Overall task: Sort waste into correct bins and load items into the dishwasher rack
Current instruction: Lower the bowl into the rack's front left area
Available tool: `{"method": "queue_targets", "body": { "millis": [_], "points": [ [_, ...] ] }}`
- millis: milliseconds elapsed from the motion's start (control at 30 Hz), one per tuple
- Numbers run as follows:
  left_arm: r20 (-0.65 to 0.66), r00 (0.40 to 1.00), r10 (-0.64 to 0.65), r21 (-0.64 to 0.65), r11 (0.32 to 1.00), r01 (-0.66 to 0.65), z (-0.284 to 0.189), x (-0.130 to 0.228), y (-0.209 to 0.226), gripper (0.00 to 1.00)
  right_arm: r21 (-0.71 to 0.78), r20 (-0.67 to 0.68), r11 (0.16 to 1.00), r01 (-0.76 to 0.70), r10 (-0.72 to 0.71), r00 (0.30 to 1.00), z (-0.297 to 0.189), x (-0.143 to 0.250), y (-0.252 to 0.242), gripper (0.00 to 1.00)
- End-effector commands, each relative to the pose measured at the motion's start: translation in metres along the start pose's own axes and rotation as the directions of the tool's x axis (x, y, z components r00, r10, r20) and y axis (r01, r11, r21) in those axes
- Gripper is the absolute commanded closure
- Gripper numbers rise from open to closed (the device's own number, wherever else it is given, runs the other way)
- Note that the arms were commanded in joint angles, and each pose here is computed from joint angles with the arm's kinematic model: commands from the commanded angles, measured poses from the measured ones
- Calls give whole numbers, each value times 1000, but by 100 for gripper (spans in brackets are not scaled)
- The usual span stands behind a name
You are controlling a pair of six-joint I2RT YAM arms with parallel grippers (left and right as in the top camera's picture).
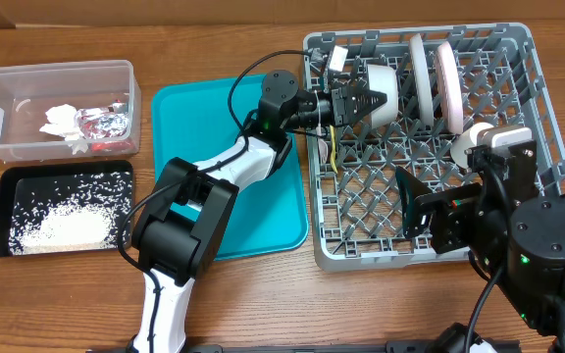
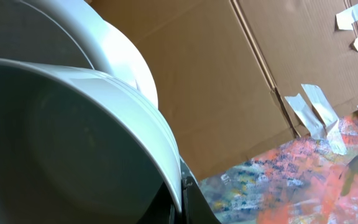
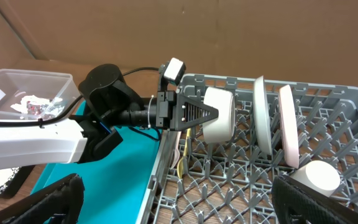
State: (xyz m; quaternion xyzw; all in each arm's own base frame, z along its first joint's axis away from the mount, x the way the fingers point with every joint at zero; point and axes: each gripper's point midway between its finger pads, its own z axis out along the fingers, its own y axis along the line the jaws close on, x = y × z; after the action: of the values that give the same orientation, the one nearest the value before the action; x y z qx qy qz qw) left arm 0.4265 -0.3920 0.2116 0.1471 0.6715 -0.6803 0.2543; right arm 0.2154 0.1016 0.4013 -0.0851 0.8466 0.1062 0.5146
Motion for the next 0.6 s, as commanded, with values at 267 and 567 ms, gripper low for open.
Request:
{"method": "queue_targets", "body": {
  "millis": [267,567],
  "points": [
    [18,998,-53,36,998,52,6,19,28,96,6,20,1000,-8,7,1000,-4,-4,-2,0],
    [13,1000,-27,85,996,26,3,22,26,95,6,20,1000,-8,8,1000,-4,-4,-2,0]
  ]
}}
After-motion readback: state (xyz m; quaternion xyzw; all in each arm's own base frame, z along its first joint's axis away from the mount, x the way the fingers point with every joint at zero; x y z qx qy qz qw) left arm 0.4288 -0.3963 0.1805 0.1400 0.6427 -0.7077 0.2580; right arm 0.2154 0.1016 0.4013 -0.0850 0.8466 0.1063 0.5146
